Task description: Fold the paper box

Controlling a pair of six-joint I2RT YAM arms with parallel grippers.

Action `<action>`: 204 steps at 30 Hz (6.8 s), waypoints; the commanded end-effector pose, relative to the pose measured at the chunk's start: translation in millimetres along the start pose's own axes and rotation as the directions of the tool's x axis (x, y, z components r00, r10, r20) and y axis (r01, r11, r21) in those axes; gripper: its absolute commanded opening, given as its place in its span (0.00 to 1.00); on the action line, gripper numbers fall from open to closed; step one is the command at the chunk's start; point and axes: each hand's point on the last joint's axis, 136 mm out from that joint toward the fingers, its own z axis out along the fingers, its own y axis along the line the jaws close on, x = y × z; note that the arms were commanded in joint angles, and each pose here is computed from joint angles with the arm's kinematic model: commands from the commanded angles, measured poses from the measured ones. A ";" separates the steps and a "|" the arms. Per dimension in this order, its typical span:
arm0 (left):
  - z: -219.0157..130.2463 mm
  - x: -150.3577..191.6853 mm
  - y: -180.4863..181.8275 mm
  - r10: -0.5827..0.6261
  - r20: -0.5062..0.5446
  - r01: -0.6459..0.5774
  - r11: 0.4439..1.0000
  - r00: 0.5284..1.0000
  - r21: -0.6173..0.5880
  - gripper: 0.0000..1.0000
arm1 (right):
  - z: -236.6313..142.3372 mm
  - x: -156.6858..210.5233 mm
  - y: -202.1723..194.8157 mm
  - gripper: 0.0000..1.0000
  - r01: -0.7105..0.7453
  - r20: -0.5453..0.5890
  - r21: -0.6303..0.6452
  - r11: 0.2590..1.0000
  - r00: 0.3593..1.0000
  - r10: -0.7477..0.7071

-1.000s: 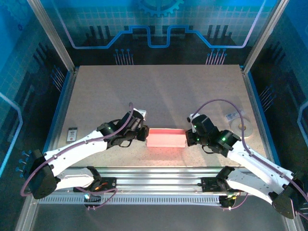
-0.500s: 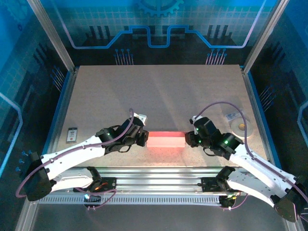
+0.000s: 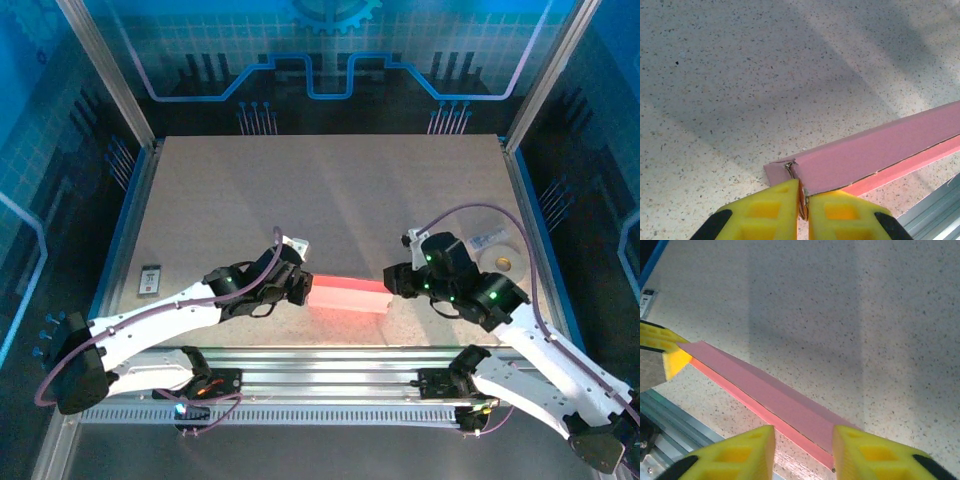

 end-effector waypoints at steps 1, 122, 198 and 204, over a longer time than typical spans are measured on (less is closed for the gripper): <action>4.6 11.7 1.5 0.000 -0.049 -0.001 1.000 0.999 -0.021 0.14 | -1.4 -11.2 7.6 0.30 -0.012 -0.001 -0.039 0.999 1.000 0.012; 32.4 61.2 23.6 -0.394 -0.293 0.460 0.863 0.871 0.208 0.99 | 99.9 98.0 -2.3 1.00 -0.268 -0.359 -0.225 0.937 0.917 0.176; 59.5 -114.0 24.9 -0.551 -0.252 0.605 0.741 0.795 0.290 0.99 | 111.4 -62.8 -19.7 1.00 -0.369 -0.120 -0.166 0.914 0.928 0.353; 50.7 -123.6 21.1 -0.553 -0.243 0.604 0.737 0.797 0.303 0.99 | 110.8 -68.7 -19.4 1.00 -0.375 -0.114 -0.169 0.912 0.926 0.359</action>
